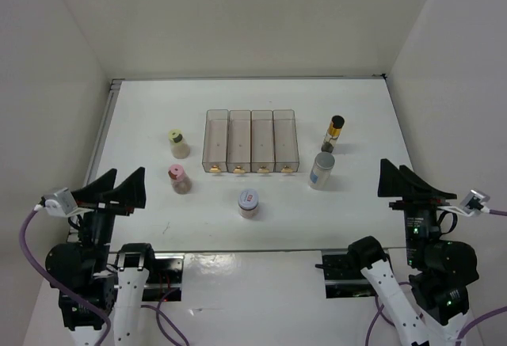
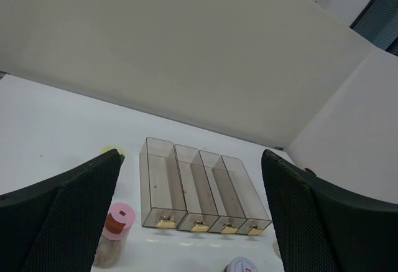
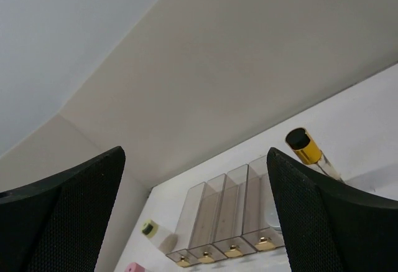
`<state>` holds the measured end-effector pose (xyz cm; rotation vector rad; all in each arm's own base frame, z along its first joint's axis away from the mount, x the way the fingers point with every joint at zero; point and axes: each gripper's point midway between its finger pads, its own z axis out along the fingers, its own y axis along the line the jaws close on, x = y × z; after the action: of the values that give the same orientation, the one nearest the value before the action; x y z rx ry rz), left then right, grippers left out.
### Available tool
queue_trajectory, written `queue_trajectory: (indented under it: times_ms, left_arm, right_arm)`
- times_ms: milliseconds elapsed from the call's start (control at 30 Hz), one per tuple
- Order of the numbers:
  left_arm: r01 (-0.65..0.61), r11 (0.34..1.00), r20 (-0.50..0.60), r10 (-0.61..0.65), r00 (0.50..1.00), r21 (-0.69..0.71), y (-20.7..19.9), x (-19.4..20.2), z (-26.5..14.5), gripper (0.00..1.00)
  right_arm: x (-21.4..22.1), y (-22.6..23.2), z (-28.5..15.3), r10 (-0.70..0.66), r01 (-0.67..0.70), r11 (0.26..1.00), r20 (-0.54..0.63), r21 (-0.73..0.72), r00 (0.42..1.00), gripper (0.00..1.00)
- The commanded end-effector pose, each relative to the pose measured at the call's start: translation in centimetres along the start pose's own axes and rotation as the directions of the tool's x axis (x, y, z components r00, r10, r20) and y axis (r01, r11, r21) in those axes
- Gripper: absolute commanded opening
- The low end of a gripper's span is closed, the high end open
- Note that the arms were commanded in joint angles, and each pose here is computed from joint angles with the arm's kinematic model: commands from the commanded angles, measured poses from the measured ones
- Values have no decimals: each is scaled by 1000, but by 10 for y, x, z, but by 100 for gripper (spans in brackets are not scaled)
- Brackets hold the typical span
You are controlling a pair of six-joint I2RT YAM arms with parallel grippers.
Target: Organize the condiment bottles
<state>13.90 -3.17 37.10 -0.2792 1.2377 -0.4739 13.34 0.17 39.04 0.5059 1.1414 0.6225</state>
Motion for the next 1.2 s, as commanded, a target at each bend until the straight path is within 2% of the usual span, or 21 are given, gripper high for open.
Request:
queue_trajectory:
  times_ms: [0,67,200,233,267,367,400,500,567,600,633,667,700,733,767,800,833,867,900,1100,1167]
  left_arm:
    - [-1,998,123,-8,992,70,-15,-19,-29,99]
    - [-2,997,116,-7,993,80,-17,-18,-29,99]
    - [-1,998,14,0,1000,62,-13,-4,-8,99]
    - [3,998,-9,-2,1000,59,-14,-3,-5,99]
    - [-18,999,-58,19,998,31,-7,4,6,99]
    - [-68,997,-112,71,991,36,-6,6,22,99]
    - [-88,994,-106,94,990,62,-13,-1,24,99]
    - [-121,991,-144,129,981,61,-16,-10,40,99]
    - [-133,991,-276,119,954,-31,7,11,65,99]
    - [-142,989,-325,119,938,-48,9,12,72,99]
    - [-148,985,-431,96,897,-90,25,35,93,99]
    - [-155,982,-476,87,875,-106,32,42,103,99]
    - [-156,978,-552,53,832,-141,43,59,121,99]
    - [-171,972,-584,45,810,-162,51,66,129,99]
    - [-182,969,-615,40,787,-170,57,73,138,99]
    - [-189,960,-690,-7,723,-207,74,99,149,99]
    - [-198,957,-716,-15,698,-213,79,105,156,99]
    - [-204,955,-712,-12,702,-217,78,98,169,99]
    - [-218,950,-765,-32,643,-224,88,121,174,99]
    - [-353,906,-871,-36,490,-236,121,174,197,99]
    - [-405,884,-882,-18,471,-234,126,180,201,99]
  right_arm:
    - [-3,-4,-10,-17,17,1000,13,-13,1000,99]
    - [2,-2,-4,-34,34,999,-4,-13,999,99]
    - [20,8,25,-155,153,988,-94,-24,983,99]
    - [26,12,30,-192,187,981,-112,-53,975,99]
    - [36,26,32,-275,253,955,-142,-158,951,99]
    - [46,33,53,-288,262,953,-184,-155,940,99]
    - [49,43,55,-340,298,930,-196,-216,920,99]
    - [35,53,72,-327,296,935,-148,-195,933,99]
    - [44,52,89,-355,326,929,-176,-172,918,99]
    - [52,48,108,-376,355,926,-207,-132,903,99]
    - [61,45,116,-397,377,918,-252,-122,883,99]
    - [58,52,126,-410,391,912,-259,-124,875,99]
    - [85,38,147,-430,430,899,-346,-81,834,99]
    - [99,31,152,-440,452,889,-406,-71,801,99]
    - [95,40,163,-440,453,889,-409,-70,799,99]
    - [102,39,171,-443,463,884,-437,-66,783,99]
    - [122,33,183,-456,484,872,-487,-75,745,99]
    - [115,43,192,-455,479,875,-472,-77,756,99]
    - [118,46,197,-455,475,876,-476,-86,753,99]
    - [161,40,218,-456,484,868,-568,-112,686,99]
    - [179,35,220,-453,482,867,-607,-128,653,99]
